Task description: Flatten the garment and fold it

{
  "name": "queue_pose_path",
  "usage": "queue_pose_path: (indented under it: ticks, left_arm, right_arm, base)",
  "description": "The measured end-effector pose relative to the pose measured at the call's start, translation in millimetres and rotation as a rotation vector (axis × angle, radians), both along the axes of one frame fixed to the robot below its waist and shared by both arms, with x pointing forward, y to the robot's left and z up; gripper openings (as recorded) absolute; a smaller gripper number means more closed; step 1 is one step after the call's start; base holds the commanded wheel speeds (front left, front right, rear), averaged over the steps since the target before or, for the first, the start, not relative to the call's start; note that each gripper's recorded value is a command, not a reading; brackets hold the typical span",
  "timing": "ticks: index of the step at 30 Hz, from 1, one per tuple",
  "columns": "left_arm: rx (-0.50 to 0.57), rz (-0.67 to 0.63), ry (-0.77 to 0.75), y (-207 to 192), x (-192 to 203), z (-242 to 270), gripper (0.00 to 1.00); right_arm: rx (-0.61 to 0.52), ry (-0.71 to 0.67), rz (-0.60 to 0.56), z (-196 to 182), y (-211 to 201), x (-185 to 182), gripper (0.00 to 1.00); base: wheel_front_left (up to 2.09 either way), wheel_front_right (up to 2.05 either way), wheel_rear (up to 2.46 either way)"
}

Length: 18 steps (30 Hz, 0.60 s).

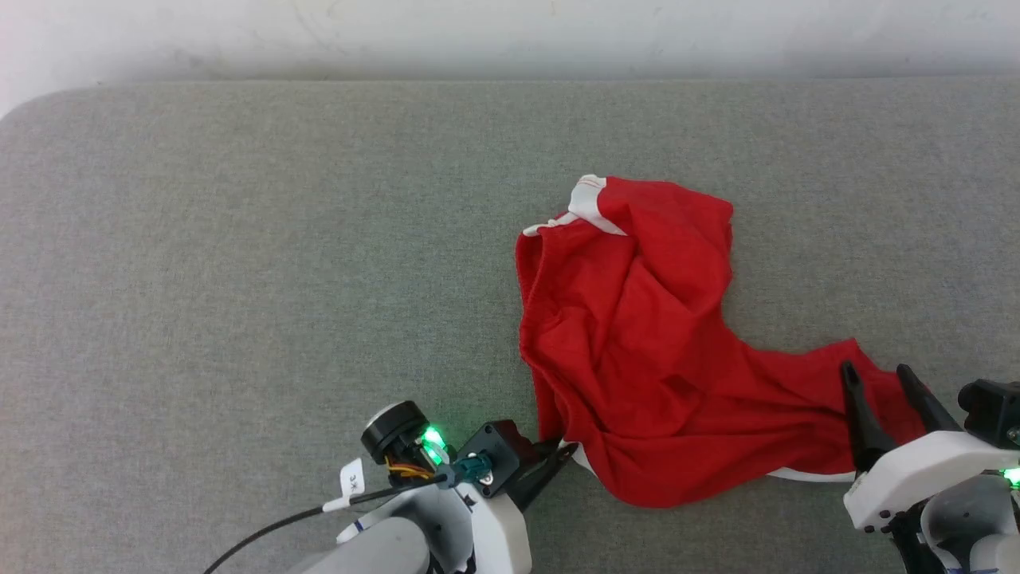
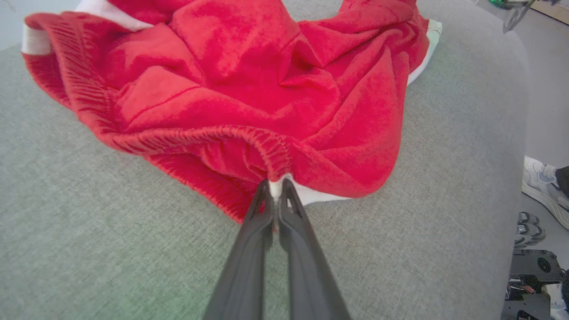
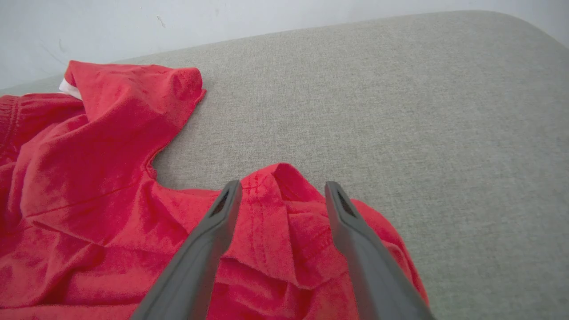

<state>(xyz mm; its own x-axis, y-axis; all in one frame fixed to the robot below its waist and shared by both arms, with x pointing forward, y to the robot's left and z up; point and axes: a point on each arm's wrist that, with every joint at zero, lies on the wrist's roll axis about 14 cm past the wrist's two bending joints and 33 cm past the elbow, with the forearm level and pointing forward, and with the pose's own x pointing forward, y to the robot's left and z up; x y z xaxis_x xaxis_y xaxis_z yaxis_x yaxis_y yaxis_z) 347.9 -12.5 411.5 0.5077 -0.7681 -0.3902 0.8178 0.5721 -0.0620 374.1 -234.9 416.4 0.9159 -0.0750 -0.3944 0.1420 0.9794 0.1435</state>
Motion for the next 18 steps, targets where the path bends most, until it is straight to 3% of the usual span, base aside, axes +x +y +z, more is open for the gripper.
queue_pose_path:
  ticks: [5, 13, 18]
  left_arm:
    - [-0.026, 0.025, -0.022, 2, 4, 8, 0.0]
    - [-0.064, 0.108, -0.062, 17, 6, 25, 0.0]
    - [-0.077, 0.136, -0.062, 21, 5, 28, 0.0]
  right_arm:
    - [-0.008, 0.018, 0.0, 0, -2, -4, 1.0]
    - [-0.061, 0.29, 0.052, -35, -16, -61, 1.0]
    - [-0.108, 0.328, 0.008, -34, -38, -67, 1.0]
  base:
    - [0.0, 0.0, 0.0]
    - [0.0, 0.0, 0.0]
    - [0.0, 0.0, 0.0]
